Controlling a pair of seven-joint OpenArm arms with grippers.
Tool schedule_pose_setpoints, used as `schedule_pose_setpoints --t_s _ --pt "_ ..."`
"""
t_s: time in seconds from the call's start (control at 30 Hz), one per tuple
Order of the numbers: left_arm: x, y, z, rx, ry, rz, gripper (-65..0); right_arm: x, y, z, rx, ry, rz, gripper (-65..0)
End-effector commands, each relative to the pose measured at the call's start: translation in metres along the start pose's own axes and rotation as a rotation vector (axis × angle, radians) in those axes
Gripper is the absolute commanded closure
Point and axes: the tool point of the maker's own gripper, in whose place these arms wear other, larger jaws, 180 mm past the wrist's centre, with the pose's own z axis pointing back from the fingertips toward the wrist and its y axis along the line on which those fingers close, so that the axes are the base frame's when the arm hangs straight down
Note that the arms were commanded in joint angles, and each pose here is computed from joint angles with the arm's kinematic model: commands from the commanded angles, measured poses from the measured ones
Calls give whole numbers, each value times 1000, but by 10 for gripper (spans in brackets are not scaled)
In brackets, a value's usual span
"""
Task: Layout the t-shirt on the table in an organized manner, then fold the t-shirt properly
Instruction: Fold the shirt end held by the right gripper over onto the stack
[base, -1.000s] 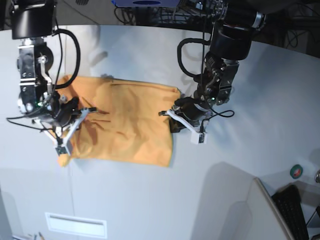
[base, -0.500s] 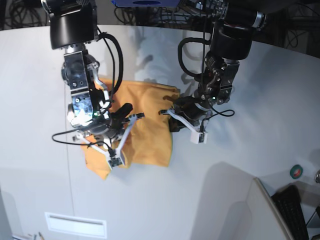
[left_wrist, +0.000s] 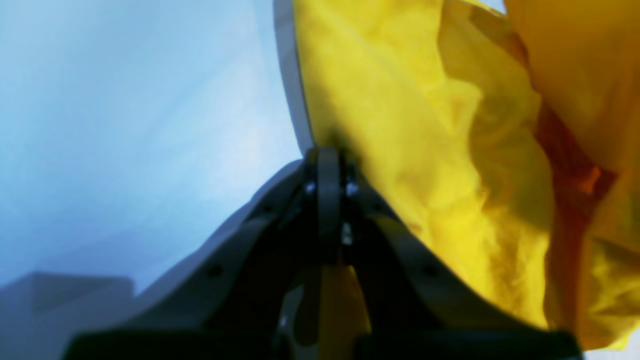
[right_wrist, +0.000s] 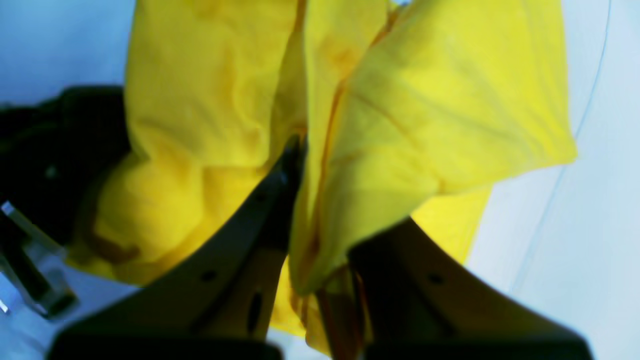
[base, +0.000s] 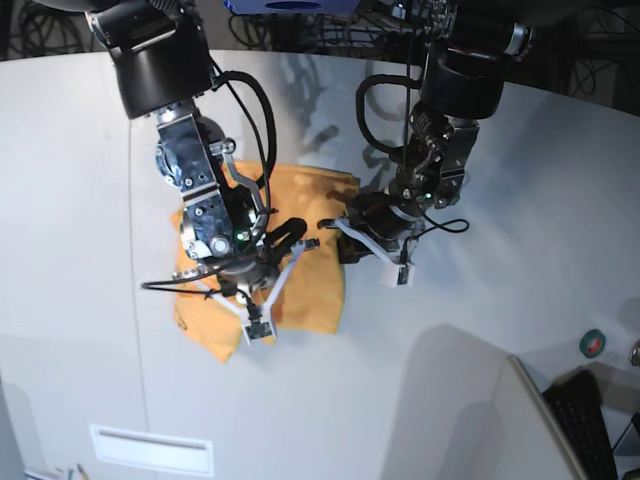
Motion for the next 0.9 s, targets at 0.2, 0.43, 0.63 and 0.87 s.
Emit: schedule_pose_setpoints --t_s 0.2,0.43,0.63,0.87 --pt "5 -2 -2 -2 1 -13 0 19 10 -10 28 -20 -57 0" --pt "5 -2 -2 -2 1 -13 0 21 10 -10 -1 -30 -114 0" --pt "5 -2 -2 -2 1 -13 0 23 25 -6 21 -39 -71 0" --pt "5 -2 -2 -2 1 -13 0 22 32 -7 29 -39 -51 0"
